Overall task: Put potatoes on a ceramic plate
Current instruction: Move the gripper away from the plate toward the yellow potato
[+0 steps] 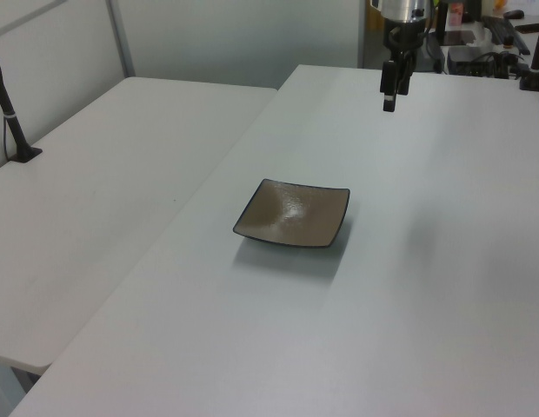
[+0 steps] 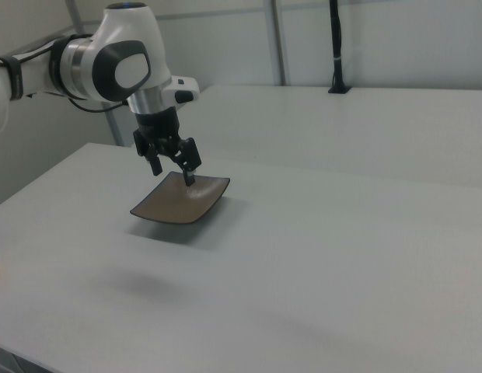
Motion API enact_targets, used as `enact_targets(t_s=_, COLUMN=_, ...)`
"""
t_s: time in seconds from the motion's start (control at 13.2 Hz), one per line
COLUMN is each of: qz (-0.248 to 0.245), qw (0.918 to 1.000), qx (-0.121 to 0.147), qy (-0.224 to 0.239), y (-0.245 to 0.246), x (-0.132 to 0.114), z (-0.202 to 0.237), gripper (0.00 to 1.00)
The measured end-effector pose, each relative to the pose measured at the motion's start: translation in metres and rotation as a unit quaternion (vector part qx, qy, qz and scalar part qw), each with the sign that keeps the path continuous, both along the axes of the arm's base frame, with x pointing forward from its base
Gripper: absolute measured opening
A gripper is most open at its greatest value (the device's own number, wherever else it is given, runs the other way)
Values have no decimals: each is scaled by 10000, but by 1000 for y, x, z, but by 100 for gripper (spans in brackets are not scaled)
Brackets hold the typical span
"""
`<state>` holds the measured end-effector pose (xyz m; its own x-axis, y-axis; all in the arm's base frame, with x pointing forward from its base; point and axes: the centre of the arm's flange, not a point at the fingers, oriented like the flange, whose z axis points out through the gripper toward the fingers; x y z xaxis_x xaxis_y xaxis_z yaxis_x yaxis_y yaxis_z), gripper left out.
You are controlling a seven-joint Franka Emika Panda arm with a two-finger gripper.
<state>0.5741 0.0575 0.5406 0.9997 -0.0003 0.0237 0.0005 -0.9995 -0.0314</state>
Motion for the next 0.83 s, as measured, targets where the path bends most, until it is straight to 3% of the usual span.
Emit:
enact_targets(t_s=0.68, qz=22, qw=9999, qx=1, qy=138, y=22, x=-7, z=-12, gripper=100)
enact_targets(t_s=0.83, qz=11, qw=10000, qx=52, qy=-10, y=24, x=-4, z=-13, gripper=100)
